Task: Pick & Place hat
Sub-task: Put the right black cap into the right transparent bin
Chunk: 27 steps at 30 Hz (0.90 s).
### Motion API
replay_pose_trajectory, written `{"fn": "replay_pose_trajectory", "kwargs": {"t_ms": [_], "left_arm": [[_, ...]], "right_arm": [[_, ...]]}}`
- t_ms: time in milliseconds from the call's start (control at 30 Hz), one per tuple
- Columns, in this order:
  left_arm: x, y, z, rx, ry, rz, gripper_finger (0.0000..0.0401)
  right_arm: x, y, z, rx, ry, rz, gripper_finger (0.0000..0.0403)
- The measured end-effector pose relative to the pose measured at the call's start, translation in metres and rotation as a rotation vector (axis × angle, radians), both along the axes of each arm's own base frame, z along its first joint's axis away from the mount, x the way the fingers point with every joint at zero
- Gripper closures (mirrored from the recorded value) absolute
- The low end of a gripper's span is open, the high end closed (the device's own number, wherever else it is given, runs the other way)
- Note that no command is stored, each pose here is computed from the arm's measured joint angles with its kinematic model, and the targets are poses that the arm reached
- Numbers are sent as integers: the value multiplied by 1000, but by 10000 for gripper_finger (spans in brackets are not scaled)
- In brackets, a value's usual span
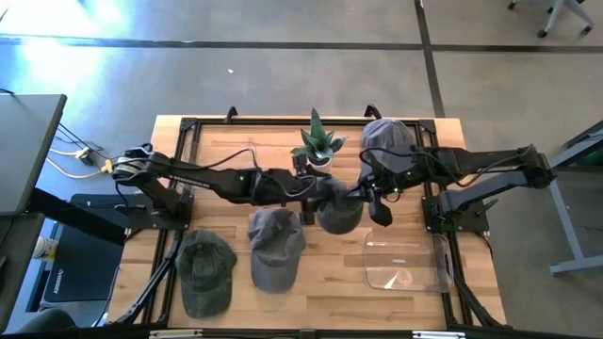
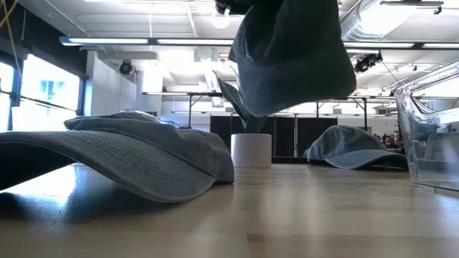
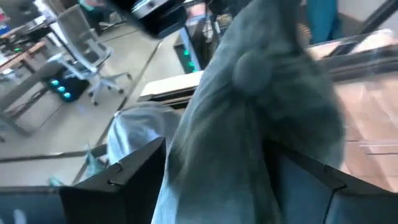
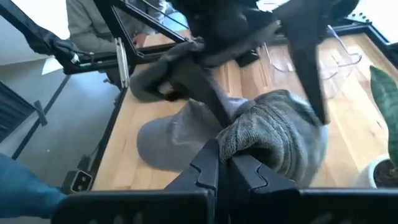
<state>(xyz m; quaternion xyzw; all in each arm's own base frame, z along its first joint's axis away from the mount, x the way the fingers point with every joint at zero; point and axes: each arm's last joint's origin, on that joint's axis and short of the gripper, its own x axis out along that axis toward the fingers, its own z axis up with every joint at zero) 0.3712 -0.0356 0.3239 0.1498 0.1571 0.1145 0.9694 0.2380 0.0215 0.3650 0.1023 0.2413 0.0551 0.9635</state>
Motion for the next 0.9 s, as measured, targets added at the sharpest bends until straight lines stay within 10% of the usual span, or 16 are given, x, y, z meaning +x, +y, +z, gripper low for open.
{"fn": "replay_pose_trajectory", "kwargs": {"t_ms": [200, 467, 600, 900], "left_arm": [[-2, -3, -11, -115, 90, -64, 207], [-2, -9, -3, -153, 121, -303, 385], [-2, -11, 12, -116, 149, -404, 386], [-12, -16, 45, -168, 233, -594, 399]], "right_arm": [[-6, 0, 9, 28, -30, 20, 398], [-11, 3, 11, 130, -8, 96, 396], [-14, 4, 7, 175, 47, 122, 391], [-38, -10, 4, 189, 160, 129, 220]]}}
